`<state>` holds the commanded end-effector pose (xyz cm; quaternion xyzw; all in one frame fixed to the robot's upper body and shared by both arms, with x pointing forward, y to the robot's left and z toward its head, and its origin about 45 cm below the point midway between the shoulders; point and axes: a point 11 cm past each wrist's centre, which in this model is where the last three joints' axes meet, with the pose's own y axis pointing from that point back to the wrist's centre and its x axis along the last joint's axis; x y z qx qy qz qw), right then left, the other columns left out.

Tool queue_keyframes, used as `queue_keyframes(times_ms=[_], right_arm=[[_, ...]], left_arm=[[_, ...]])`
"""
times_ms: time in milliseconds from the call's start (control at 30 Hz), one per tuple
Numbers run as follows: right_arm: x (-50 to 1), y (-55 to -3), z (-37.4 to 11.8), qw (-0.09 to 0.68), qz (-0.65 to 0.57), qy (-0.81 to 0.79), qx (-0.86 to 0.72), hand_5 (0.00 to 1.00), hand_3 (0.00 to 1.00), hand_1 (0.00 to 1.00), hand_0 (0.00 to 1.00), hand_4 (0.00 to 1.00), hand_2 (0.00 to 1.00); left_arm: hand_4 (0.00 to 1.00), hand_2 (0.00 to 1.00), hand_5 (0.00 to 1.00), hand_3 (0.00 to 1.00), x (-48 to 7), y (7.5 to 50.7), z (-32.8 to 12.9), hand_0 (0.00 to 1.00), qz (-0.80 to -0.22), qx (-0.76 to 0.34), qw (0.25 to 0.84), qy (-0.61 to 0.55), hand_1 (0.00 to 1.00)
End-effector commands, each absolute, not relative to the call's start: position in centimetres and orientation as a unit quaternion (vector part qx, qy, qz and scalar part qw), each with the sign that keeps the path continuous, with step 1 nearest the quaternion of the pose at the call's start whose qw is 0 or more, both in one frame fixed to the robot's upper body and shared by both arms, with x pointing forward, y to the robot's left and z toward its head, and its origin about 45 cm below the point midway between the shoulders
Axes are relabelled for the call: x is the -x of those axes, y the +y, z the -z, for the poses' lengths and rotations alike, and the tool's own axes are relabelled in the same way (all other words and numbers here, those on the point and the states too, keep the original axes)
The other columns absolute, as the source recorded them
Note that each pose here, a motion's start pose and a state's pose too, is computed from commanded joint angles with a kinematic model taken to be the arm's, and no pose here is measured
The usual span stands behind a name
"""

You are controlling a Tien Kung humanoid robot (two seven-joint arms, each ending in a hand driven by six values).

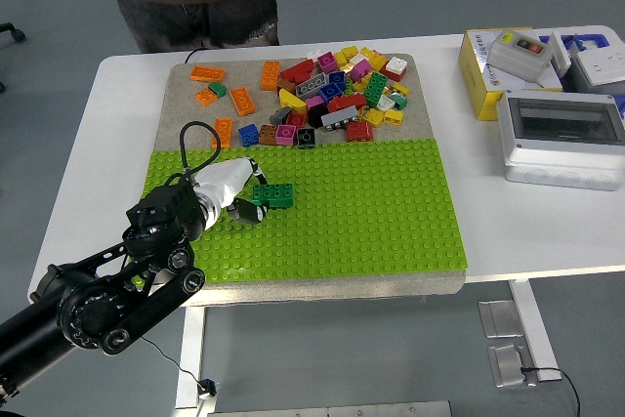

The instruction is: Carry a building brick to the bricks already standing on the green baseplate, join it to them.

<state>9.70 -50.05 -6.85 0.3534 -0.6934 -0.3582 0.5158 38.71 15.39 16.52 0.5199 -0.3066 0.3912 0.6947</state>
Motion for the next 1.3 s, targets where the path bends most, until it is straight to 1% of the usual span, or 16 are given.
queue_keyframes(times_ms=[533, 1300], right_arm=[[-9.7, -50.1, 6.8, 0.516, 0.357, -0.694, -0.354, 0.736, 0.716, 0.654, 0.672, 0.59, 0.686], [-9.7, -50.1, 6.9, 0.515, 0.357, -0.695, -0.354, 0.735, 0.716, 0.655, 0.672, 0.59, 0.685]], left_arm=[[0.584, 0.998, 0.244, 0.602, -38.7, 15.9, -16.0, 0.998, -0.39, -0.526, 0.693, -0.301, 0.998], [0.582, 0.997, 0.246, 0.603, -38.5, 16.3, -15.3, 0.998, -0.385, -0.534, 0.69, -0.3, 0.998]])
